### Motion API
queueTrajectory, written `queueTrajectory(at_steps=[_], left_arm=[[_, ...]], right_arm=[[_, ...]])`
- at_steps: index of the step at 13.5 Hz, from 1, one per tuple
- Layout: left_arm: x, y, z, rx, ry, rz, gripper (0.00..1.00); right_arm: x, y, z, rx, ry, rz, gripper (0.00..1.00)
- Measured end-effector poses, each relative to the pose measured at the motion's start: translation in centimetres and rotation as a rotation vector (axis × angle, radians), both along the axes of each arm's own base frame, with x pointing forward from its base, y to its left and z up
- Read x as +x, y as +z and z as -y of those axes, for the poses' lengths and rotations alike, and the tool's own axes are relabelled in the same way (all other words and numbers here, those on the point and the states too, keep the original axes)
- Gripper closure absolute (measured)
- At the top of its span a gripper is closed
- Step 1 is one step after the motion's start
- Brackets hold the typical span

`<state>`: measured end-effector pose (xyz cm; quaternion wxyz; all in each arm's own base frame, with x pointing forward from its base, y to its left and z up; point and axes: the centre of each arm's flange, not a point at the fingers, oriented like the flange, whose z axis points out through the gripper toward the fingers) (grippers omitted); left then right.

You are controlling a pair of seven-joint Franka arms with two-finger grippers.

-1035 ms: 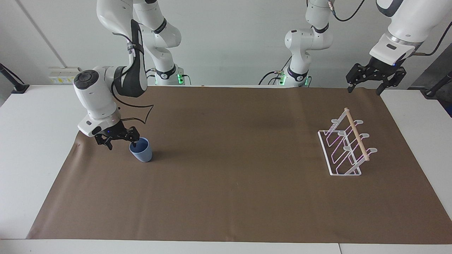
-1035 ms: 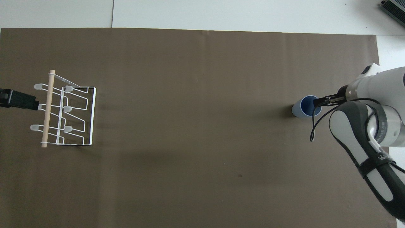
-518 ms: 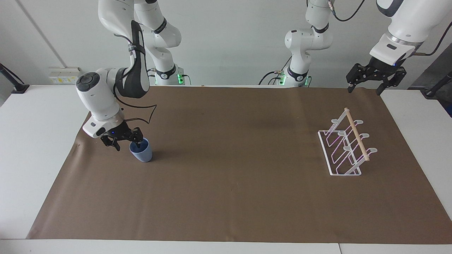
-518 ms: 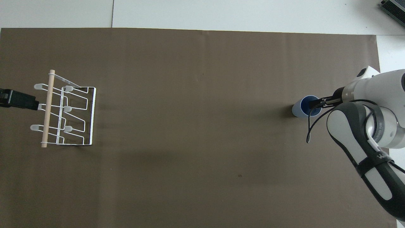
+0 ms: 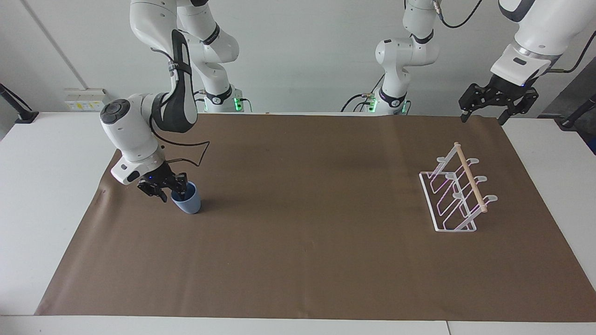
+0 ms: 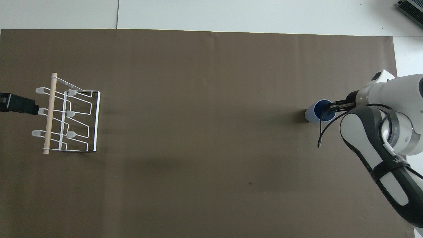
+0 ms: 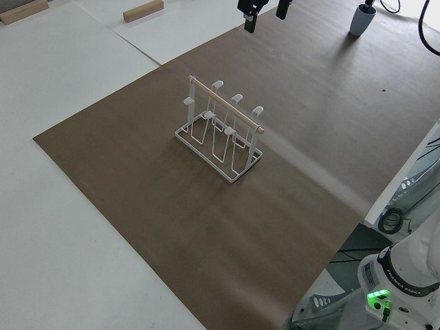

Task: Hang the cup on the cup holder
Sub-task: 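Grasp the blue cup rim with the right gripper, then lift the cup with the right gripper while the left gripper rises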

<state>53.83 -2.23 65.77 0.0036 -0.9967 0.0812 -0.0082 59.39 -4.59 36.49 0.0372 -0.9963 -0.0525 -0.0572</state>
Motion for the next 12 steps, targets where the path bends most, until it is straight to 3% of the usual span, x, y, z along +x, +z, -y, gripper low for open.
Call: queueTrajectory(at_steps=[4, 5, 12], left_arm=[[-0.1, 0.2, -0.2, 0.0, 0.003, 0.003, 0.0], [-0.1, 0.2, 0.3, 0.0, -0.006, 0.004, 0.0], [-0.2, 0.5, 4.6, -0.004, -0.085, 0.034, 0.0]], right_arm=[[0.1, 0.0, 0.0, 0.001, -0.001, 0.004, 0.88], [0.2, 0.2, 0.0, 0.001, -0.002, 0.008, 0.95], [2.5, 5.8, -1.8, 0.024, -0.034, 0.041, 0.95]])
